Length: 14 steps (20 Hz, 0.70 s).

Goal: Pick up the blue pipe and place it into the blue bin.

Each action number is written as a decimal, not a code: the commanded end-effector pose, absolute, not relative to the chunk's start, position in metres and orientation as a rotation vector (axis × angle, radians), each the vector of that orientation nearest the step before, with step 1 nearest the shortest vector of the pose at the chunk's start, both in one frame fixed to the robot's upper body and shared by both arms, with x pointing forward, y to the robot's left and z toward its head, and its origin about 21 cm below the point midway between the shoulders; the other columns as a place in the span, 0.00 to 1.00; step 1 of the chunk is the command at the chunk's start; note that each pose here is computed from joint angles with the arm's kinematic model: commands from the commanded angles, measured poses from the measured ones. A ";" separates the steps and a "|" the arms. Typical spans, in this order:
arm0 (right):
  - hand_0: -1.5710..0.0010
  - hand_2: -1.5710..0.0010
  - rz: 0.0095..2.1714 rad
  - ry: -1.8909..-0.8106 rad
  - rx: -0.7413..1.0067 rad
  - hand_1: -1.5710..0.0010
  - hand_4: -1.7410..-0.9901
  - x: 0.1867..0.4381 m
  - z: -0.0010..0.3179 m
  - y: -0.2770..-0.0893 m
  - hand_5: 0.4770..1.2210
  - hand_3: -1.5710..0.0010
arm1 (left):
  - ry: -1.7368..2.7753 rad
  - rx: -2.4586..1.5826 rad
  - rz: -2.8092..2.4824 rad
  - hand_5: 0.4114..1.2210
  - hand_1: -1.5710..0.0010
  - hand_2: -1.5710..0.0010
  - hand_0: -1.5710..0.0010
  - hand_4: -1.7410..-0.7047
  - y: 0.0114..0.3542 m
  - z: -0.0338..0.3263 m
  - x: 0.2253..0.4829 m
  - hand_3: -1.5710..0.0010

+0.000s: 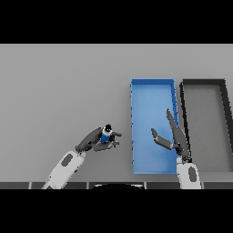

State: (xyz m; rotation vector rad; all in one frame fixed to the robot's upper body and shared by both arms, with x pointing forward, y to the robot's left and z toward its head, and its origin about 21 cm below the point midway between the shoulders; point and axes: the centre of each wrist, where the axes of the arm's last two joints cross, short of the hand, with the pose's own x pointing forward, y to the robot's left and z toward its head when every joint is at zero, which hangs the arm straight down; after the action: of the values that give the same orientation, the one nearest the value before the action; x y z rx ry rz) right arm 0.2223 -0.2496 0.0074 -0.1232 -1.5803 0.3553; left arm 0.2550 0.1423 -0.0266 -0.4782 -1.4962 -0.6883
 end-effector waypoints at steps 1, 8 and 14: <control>1.00 1.00 0.363 -1.593 -0.117 1.00 0.61 0.223 0.007 -0.243 0.25 1.00 | -1.511 -0.489 -0.696 0.93 0.09 0.08 0.11 0.06 0.139 -0.024 0.254 0.11; 1.00 1.00 0.378 -1.594 -0.134 1.00 0.62 0.226 0.010 -0.245 0.26 1.00 | -1.675 -0.608 -0.687 0.99 0.02 0.02 0.02 0.02 0.117 0.019 0.262 0.08; 1.00 1.00 0.385 -1.601 -0.141 1.00 0.63 0.225 0.006 -0.252 0.28 1.00 | -1.675 -0.634 -0.730 1.00 0.01 0.00 0.01 0.01 0.105 0.049 0.259 0.08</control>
State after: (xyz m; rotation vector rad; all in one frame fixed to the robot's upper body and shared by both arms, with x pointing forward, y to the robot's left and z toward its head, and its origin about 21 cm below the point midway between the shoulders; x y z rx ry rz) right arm 0.2247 -0.2524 0.0061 -0.1407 -1.6019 0.3855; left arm 0.2595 0.1046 0.0492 -0.6368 -1.6765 -0.7304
